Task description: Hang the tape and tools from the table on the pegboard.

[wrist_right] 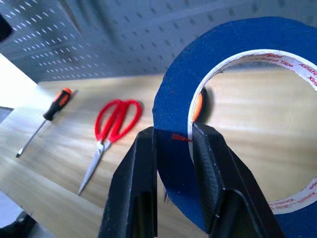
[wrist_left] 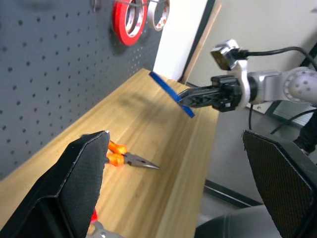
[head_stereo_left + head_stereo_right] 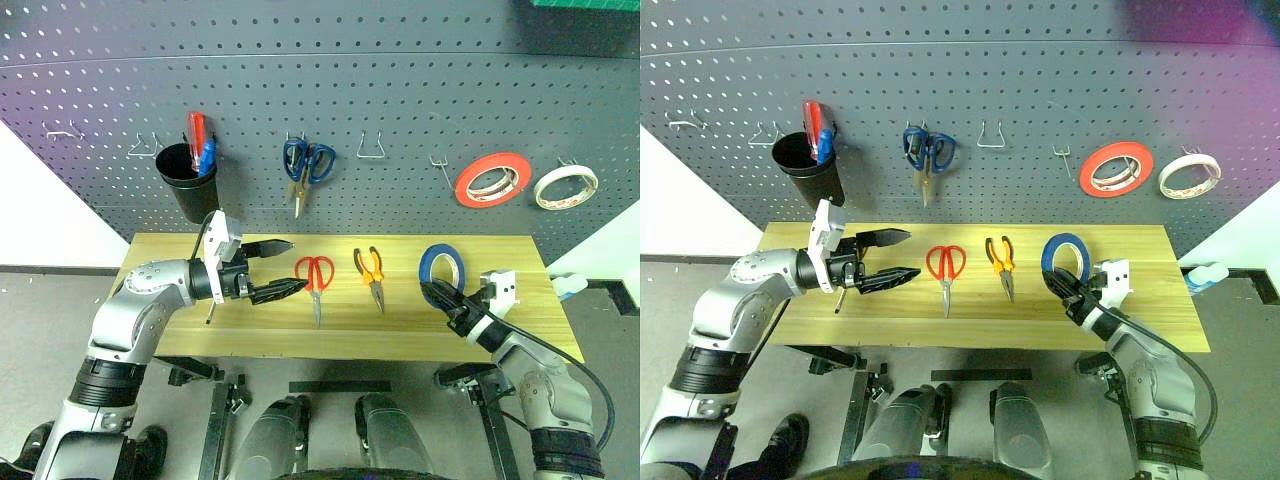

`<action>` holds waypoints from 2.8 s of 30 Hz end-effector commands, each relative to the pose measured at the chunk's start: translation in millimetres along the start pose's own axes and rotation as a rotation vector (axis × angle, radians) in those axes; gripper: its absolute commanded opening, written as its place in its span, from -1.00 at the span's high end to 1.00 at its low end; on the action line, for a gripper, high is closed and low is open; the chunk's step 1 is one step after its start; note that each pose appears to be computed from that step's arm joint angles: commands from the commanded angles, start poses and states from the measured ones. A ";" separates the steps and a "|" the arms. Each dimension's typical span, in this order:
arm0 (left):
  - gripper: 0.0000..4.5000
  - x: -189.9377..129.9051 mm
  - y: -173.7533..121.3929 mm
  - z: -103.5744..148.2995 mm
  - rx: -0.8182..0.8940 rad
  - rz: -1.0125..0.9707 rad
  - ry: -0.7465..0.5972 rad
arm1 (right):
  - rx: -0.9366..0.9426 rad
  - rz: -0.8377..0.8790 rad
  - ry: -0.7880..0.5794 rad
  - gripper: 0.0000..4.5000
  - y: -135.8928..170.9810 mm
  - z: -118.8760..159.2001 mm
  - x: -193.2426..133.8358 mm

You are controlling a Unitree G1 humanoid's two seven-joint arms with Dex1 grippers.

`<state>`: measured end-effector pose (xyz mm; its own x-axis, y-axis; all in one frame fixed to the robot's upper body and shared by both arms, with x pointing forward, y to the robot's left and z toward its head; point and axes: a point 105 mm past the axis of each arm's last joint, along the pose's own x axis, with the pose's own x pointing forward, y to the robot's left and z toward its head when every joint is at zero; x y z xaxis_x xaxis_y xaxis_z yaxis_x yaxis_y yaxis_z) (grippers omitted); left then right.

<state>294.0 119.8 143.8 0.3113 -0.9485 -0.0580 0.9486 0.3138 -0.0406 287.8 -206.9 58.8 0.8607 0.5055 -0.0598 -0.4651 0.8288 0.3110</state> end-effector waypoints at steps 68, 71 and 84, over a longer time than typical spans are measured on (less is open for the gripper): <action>-1.00 -22.4 -10.5 42.7 -0.097 0.101 -0.242 | -0.199 0.133 -0.184 -0.99 5.0 49.2 68.0; -1.00 -26.1 -10.9 41.3 -0.094 0.116 -0.241 | -0.197 0.163 -0.148 -0.99 13.1 42.8 61.2; -1.00 -56.3 2.0 26.5 0.015 0.294 -0.181 | -0.271 -0.143 0.236 -0.99 14.8 -18.3 95.2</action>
<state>280.6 165.1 162.8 0.5559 -0.8260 0.0932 0.8309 0.5492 -0.0889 351.4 -150.1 24.9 0.8521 0.3979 -0.3401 -0.4028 0.9133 0.0593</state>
